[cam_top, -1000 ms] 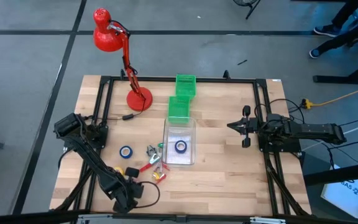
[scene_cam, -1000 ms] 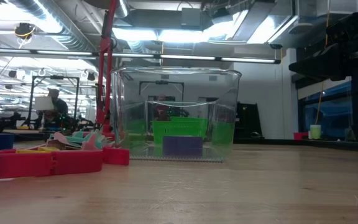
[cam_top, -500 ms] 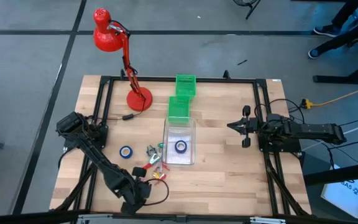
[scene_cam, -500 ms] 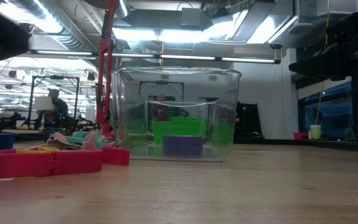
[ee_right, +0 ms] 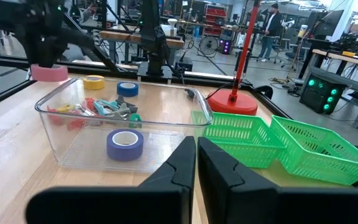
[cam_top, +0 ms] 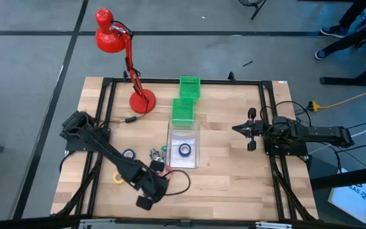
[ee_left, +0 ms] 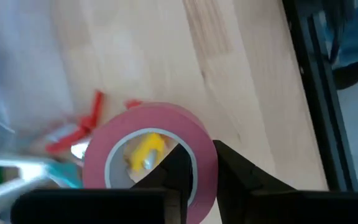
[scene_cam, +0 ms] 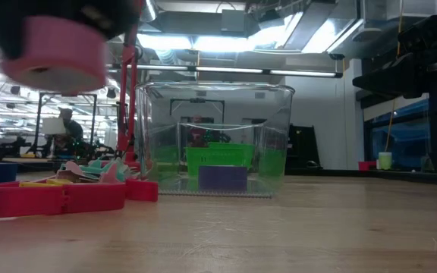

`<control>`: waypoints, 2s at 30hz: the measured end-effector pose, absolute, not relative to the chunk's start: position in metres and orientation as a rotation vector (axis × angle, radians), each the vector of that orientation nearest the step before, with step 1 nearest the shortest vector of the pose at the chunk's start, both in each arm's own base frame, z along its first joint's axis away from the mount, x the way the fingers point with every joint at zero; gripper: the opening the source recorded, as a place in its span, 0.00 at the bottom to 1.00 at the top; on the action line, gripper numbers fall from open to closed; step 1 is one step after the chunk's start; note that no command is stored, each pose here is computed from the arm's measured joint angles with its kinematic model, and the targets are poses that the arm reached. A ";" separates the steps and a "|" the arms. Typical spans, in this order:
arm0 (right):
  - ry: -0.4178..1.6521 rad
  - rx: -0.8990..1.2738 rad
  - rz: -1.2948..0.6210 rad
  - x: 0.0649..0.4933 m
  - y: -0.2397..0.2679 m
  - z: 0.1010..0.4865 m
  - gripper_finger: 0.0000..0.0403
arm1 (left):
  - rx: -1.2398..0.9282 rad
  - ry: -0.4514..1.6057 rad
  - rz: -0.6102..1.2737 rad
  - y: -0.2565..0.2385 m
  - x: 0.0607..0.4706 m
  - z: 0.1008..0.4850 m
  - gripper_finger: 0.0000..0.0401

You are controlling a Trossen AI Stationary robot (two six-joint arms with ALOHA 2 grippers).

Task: Pick and place Stapler, Stapler remover, tape
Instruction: Put the pink tape into the transparent bin

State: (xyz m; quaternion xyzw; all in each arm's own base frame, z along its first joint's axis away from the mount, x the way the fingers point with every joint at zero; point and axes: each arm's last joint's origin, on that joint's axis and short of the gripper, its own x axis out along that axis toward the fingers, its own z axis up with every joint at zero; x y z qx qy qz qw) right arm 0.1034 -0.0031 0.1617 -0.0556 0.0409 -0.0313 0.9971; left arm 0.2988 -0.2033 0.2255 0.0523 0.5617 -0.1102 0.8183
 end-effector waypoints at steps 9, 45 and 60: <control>0.082 -0.111 -0.062 0.103 -0.003 0.162 0.05 | 0.126 1.119 -0.210 -0.169 0.330 0.249 0.12; 0.082 -0.111 -0.060 0.103 -0.003 0.162 0.05 | -0.382 1.123 0.074 -0.019 0.412 0.212 0.13; 0.082 -0.111 -0.063 0.103 -0.003 0.162 0.05 | -0.413 1.201 0.059 -0.024 0.415 0.191 0.13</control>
